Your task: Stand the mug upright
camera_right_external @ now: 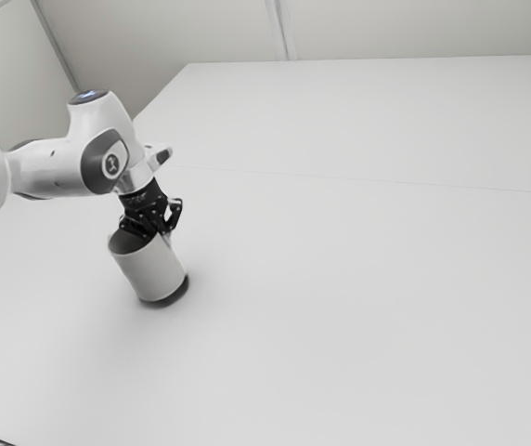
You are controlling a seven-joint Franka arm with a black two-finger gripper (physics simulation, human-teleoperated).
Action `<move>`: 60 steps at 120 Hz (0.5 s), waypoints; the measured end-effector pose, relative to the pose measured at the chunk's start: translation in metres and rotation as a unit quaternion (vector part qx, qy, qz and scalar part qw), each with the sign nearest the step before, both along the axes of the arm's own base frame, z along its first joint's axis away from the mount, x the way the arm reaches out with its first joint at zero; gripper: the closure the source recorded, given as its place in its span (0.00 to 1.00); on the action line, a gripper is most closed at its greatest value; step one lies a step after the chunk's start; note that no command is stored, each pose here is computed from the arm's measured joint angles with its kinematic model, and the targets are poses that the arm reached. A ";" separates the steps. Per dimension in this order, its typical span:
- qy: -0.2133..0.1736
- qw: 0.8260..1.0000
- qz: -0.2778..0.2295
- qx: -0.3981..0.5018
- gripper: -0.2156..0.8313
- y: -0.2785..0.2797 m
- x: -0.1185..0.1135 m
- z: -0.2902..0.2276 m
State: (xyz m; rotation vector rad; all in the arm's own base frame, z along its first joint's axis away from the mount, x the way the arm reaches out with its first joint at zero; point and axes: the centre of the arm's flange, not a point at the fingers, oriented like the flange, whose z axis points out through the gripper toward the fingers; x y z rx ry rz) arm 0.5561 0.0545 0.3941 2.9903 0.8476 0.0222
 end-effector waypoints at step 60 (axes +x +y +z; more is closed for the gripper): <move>0.030 0.997 0.072 0.026 0.80 -0.012 -0.009 -0.010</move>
